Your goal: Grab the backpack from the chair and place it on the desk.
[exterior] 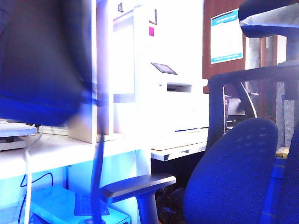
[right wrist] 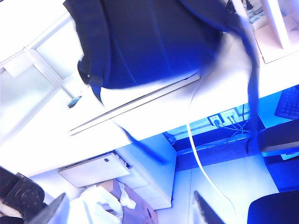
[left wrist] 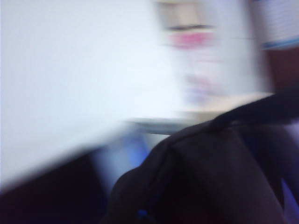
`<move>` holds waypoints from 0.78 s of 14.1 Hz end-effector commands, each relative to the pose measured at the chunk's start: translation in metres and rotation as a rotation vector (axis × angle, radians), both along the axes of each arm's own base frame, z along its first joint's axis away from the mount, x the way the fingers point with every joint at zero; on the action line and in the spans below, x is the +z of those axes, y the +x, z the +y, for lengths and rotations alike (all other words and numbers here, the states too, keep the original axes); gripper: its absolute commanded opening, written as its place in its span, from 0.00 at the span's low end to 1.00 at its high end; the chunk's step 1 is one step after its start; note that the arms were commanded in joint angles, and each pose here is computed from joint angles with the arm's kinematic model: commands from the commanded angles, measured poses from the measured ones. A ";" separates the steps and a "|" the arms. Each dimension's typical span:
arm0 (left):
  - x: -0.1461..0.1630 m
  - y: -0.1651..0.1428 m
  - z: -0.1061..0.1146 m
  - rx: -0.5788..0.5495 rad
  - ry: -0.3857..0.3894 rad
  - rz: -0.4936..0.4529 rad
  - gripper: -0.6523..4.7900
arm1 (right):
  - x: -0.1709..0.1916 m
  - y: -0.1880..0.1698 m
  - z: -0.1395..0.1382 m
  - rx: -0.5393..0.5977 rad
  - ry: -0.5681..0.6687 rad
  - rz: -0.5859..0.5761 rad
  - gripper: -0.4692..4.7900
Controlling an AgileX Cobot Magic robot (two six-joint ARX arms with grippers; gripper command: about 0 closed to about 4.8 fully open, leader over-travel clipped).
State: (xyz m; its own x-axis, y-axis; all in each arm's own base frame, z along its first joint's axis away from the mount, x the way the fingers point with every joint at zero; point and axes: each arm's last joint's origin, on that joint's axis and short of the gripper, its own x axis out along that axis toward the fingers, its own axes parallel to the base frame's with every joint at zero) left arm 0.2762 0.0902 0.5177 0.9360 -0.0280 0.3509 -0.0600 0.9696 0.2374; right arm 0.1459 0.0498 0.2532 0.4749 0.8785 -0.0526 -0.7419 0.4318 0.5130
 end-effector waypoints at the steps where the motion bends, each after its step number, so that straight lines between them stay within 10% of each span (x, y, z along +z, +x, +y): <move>1: 0.044 -0.028 0.034 0.137 0.087 -0.420 0.11 | 0.003 0.000 0.000 0.008 0.008 -0.011 0.73; 6: -0.001 0.018 0.098 0.340 -0.081 -0.195 0.12 | 0.003 -0.001 0.000 0.030 0.029 0.026 0.72; 11: -0.022 0.020 0.130 0.687 -0.144 -0.118 0.69 | 0.003 -0.001 0.000 0.028 0.032 0.032 0.72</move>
